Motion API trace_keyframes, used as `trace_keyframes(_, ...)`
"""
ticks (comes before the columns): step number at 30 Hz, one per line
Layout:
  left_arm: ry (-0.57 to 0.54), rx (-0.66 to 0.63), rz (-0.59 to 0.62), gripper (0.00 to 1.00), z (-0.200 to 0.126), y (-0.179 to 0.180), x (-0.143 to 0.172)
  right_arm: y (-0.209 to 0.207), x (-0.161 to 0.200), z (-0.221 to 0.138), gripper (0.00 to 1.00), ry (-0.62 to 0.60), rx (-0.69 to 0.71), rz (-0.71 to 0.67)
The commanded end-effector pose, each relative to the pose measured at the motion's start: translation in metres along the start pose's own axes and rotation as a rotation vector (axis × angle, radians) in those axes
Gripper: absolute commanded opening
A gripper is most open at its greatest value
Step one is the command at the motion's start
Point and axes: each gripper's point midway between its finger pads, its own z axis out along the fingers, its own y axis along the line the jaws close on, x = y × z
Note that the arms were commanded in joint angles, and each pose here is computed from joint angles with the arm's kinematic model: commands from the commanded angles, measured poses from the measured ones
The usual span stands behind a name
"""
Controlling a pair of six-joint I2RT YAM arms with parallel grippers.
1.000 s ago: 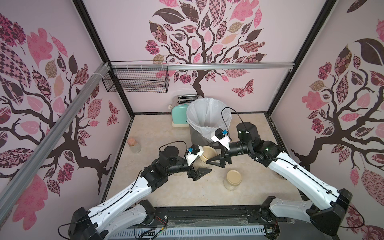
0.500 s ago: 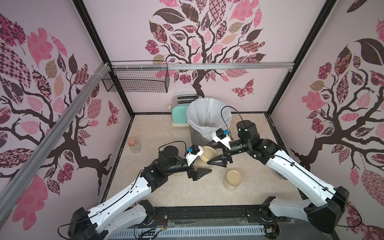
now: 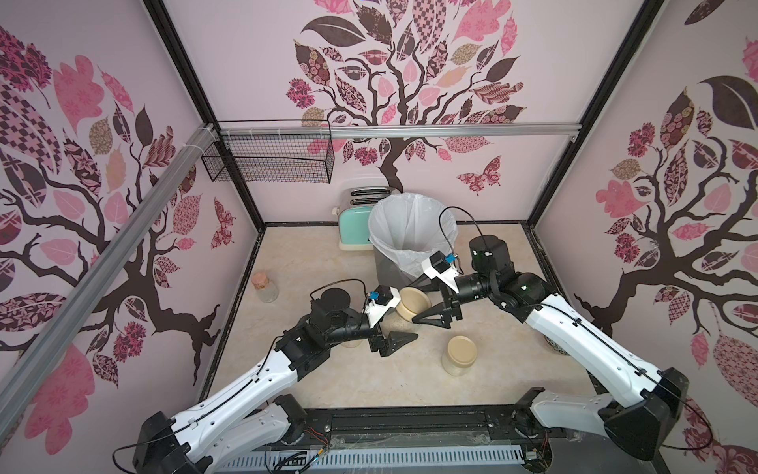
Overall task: Empty moldy rice from jars
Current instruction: Unscrew the lid from the jar.
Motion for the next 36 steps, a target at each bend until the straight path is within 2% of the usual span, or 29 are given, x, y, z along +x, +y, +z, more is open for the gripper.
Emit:
trace_keyframes(1,-0.108,-0.039,0.041,0.58,-0.011,0.005,-0.034,0.005,-0.028,-0.010,0.75,-0.057,-0.011,-0.068)
trace_keyframes(13,-0.104,-0.042,0.036,0.58,-0.010,0.006,-0.032,0.015,-0.055,-0.015,0.73,-0.129,-0.056,-0.079)
trace_keyframes(26,-0.105,-0.044,0.032,0.58,-0.011,0.006,-0.032,0.012,-0.049,-0.023,0.72,-0.099,0.019,-0.075)
trace_keyframes(36,-0.111,-0.029,0.032,0.58,-0.009,0.004,-0.035,0.014,-0.057,-0.020,0.74,-0.135,-0.066,-0.102)
